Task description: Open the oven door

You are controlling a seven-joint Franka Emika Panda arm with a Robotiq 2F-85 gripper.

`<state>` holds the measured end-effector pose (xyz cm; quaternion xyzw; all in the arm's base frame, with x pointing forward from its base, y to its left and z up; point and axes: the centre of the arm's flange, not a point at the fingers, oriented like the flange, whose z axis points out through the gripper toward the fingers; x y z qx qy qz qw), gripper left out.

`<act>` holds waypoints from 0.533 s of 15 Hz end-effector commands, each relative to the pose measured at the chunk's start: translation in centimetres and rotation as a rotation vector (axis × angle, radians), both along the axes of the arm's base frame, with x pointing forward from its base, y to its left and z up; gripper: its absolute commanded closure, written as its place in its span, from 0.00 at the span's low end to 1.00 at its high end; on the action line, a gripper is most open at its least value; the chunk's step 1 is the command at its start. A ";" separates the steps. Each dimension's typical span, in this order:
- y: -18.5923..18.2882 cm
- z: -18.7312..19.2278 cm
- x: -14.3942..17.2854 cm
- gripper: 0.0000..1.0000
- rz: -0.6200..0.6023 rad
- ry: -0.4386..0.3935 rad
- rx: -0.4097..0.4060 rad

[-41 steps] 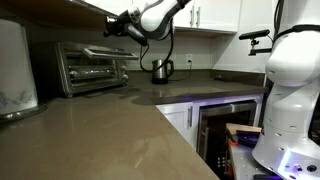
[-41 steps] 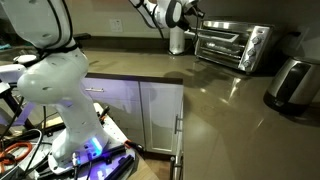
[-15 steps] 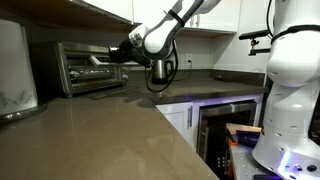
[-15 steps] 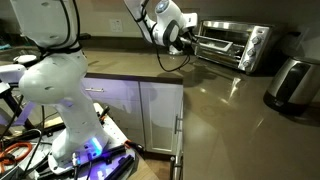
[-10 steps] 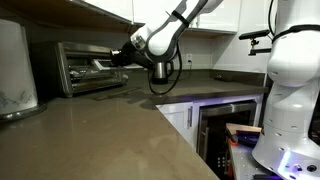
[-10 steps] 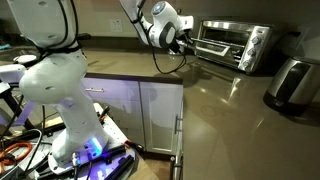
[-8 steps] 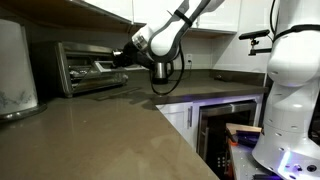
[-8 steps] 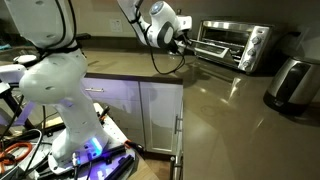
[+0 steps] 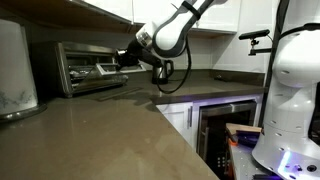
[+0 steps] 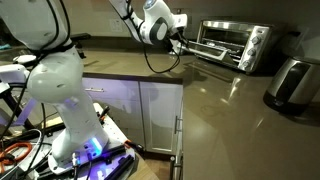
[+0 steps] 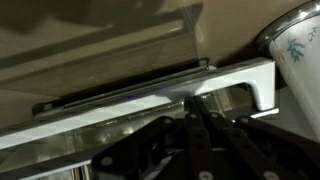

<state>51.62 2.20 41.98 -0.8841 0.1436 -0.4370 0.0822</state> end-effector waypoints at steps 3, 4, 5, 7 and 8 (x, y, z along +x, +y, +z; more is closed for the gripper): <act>0.8 -0.9 -0.6 1.00 0.001 0.034 0.014; 0.8 -1.2 -0.5 1.00 0.003 0.039 0.017; 0.8 -1.5 -0.4 1.00 0.003 0.044 0.020; 0.8 -1.9 -0.2 1.00 -0.008 0.053 0.041; 0.9 -1.9 -0.2 1.00 -0.015 0.053 0.048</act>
